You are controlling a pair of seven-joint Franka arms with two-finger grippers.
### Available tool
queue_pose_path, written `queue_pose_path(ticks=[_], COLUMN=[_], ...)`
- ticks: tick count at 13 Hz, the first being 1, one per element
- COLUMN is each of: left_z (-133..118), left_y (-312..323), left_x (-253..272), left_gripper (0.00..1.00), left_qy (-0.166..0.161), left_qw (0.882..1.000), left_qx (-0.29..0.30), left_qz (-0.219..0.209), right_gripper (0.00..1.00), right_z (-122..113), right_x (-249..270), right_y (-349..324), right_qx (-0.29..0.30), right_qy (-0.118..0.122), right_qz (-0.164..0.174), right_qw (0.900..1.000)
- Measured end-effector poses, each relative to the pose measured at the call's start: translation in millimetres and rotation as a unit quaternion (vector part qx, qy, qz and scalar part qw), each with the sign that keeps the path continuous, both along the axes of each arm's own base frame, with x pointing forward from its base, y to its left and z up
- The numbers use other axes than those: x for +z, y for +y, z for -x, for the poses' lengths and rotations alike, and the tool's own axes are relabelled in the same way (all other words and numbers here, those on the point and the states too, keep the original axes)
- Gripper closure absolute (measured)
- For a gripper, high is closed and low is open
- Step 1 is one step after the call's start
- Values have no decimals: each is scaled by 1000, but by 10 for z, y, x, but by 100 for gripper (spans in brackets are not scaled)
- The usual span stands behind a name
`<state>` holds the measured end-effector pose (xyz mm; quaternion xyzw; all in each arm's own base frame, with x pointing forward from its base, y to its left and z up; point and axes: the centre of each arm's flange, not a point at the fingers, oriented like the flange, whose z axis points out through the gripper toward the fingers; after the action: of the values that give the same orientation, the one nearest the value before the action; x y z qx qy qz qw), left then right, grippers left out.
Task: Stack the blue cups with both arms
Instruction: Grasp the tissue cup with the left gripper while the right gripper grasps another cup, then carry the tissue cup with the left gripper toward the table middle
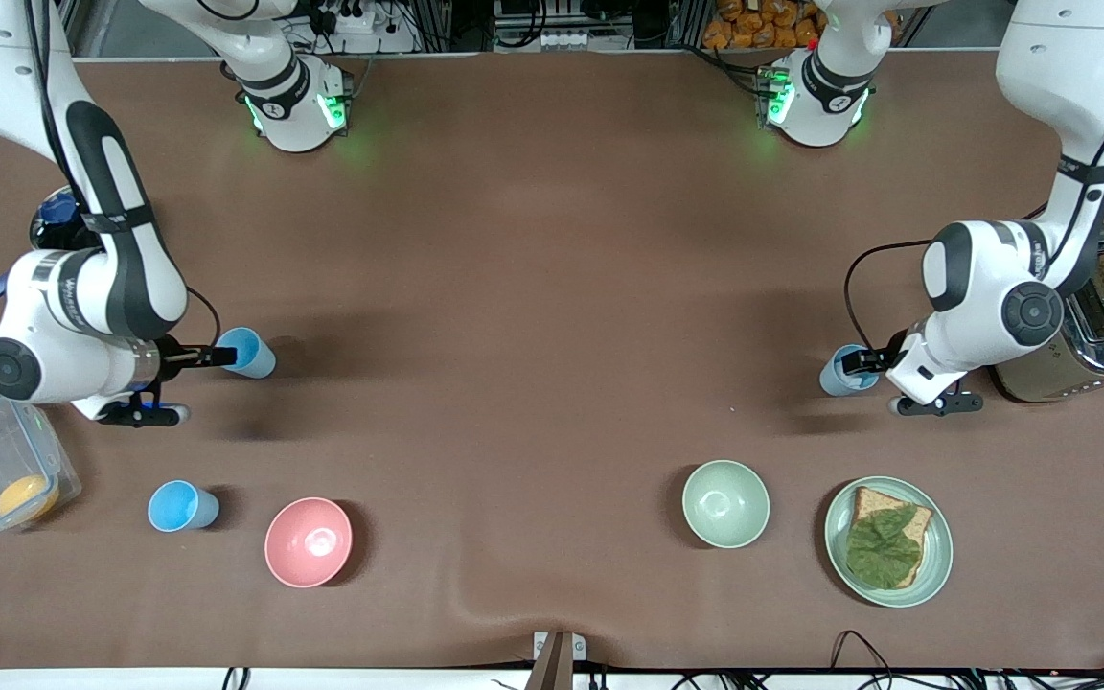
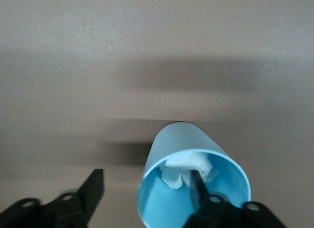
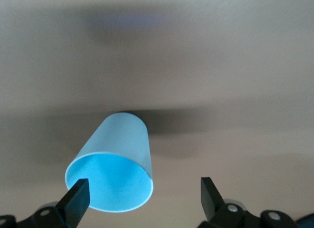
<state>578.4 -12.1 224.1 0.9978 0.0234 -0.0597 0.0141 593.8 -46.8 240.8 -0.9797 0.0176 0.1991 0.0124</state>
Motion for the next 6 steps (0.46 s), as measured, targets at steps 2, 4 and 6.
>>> queue_pose_path(ticks=[2,4,6], left_z=[-2,-63,-111], left_y=[-24,-53,-140], left_x=[-27,78,295], left_gripper=[53,74,94], left_qy=[0,-11,-21], left_qw=[1000,1000,1000], left_qx=[-2,-4,-12], left_qz=[1,2,3], right_gripper=[0,0,0], right_z=[39,72,116], right_x=[-168,-241,-293], right_y=[14,6,9], right_qx=[1,0,0], right_qy=[16,28,37], right_qz=[-1,-1,-2], right_qw=[1000,1000,999])
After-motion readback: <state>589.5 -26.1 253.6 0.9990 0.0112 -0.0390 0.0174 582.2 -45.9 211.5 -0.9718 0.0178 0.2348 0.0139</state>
